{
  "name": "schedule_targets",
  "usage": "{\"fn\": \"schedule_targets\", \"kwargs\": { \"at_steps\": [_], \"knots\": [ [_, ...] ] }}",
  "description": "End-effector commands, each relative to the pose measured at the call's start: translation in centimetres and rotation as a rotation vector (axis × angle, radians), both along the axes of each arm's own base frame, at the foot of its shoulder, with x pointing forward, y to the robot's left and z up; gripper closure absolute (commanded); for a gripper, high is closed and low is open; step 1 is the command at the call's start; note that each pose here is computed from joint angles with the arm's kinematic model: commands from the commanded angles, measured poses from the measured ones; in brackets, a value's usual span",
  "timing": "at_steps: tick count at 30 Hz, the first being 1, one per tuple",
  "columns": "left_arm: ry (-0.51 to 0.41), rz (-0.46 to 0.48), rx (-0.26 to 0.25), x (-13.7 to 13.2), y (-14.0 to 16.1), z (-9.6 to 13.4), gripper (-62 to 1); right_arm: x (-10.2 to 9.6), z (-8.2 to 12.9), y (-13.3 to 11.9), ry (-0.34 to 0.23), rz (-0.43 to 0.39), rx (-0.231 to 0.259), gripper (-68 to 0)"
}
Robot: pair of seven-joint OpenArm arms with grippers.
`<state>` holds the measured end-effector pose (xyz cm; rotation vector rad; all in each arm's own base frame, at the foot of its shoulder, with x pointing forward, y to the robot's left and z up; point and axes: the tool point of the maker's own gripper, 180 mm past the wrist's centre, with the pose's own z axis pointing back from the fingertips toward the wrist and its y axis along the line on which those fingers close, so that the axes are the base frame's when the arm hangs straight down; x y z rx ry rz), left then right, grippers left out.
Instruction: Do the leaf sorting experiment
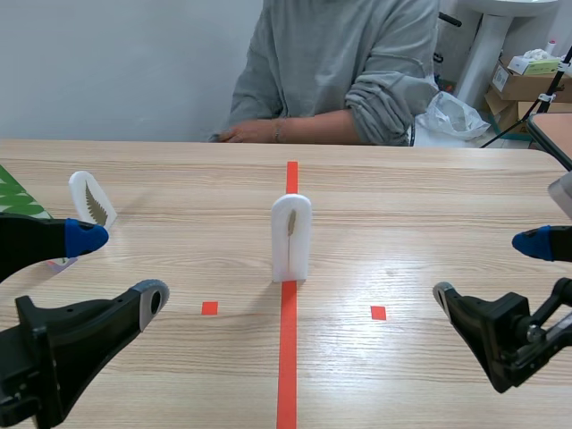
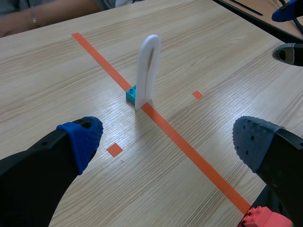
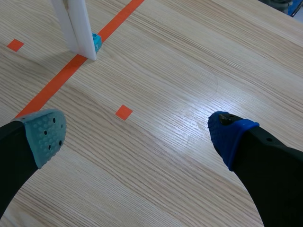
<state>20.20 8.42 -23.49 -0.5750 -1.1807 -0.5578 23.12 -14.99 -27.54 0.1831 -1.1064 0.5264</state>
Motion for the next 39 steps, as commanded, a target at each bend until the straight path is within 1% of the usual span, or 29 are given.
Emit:
{"fn": "schedule_targets", "kwargs": {
  "at_steps": [1,21,27,33,34,35,37,39],
  "knots": [
    [-0.017,0.004,-0.020,0.2,-0.1,0.6,-58.7,0.6,0.8,-0.2,-0.032,-0.005,0.005,-61.9],
    [-0.017,0.004,-0.020,0.2,-0.1,0.6,-58.7,0.5,0.5,-0.4,-0.016,-0.008,-0.005,-61.9],
    [-0.016,0.005,-0.020,0.2,-0.1,0.5,-58.7,0.9,-0.1,-1.0,0.024,-0.026,-0.047,-61.9],
    [-0.016,0.005,-0.020,0.2,-0.1,0.6,-58.7,1.6,0.2,-1.2,0.019,-0.030,-0.062,-61.9],
    [-0.016,0.005,-0.020,0.2,-0.1,0.6,-58.7,1.8,0.4,-1.1,0.014,-0.021,-0.064,-61.9],
    [-0.016,0.004,-0.020,0.2,-0.1,0.5,-58.7,2.0,0.3,-1.0,0.018,-0.002,-0.068,-61.2],
    [-0.016,0.004,-0.020,0.2,-0.1,0.5,-58.7,2.4,0.0,-0.8,0.025,0.045,-0.079,-56.1],
    [-0.016,0.005,-0.020,0.2,-0.1,0.6,-58.7,3.3,-0.4,-1.2,0.027,0.058,-0.094,-52.4]
  ]
}}
